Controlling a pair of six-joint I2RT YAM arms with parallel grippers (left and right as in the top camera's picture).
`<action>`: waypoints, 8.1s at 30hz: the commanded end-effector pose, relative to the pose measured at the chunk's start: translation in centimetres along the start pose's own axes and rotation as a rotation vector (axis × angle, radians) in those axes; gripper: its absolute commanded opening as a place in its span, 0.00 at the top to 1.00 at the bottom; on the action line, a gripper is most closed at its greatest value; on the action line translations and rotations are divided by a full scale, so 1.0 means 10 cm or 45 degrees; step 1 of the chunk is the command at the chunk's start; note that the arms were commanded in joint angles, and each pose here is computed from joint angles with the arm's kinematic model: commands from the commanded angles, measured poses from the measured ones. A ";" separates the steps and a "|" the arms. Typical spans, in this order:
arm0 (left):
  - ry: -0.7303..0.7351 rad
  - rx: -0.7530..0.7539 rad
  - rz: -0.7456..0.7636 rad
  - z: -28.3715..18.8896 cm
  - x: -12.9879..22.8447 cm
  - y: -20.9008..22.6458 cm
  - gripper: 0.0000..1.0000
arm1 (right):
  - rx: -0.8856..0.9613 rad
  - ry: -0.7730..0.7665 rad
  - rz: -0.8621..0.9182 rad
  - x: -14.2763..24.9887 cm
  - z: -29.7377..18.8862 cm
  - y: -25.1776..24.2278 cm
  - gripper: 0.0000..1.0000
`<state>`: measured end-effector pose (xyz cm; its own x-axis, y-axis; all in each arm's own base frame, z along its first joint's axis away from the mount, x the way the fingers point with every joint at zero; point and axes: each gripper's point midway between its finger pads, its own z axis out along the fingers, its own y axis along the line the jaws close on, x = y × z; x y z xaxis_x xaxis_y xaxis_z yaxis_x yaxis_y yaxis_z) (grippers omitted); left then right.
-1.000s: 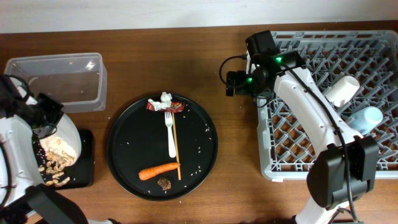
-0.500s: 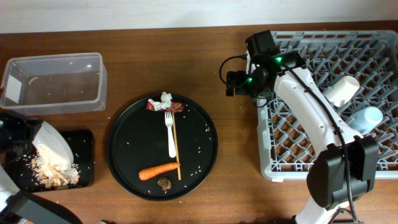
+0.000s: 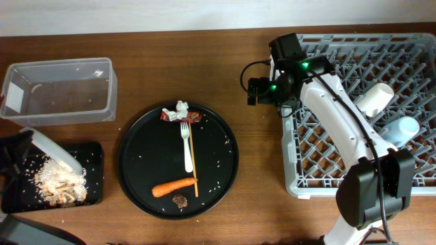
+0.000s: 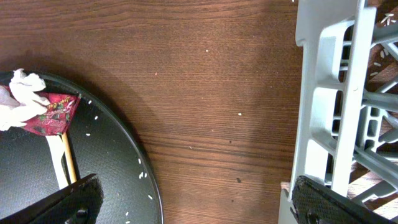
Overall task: Sort waste into correct bins and load items into the dishwasher rack
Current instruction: 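Return the empty plate to the round tray with the left gripper, then grasp the brown meat chunk with the left gripper, then drop the meat chunk onto the black tray with the left gripper, then reach the left gripper to the orange carrot and close on it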
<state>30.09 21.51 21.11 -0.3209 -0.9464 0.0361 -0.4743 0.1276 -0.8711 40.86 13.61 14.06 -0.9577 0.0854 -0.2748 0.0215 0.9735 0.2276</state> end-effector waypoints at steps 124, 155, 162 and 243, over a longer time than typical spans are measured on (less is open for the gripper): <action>0.459 -1.154 0.931 0.89 3.32 2.03 0.41 | -0.001 -0.035 0.013 -0.07 -0.08 0.00 0.01; -0.026 -1.167 0.647 0.58 1.99 0.79 0.73 | -0.001 -0.035 0.012 -0.07 -0.08 0.00 0.01; -0.402 -1.160 0.247 0.14 0.86 0.96 0.73 | -0.001 -0.035 0.013 -0.07 -0.08 0.00 0.01; 1.146 -1.065 2.025 1.25 3.34 1.79 0.29 | -0.001 -0.035 0.013 -0.07 -0.08 0.00 0.01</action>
<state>21.53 -11.66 1.08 -0.8825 0.4701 0.0155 0.4703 0.8823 0.0207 40.89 13.62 14.10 -0.9573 0.0855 -0.2762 0.0211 0.9734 0.2280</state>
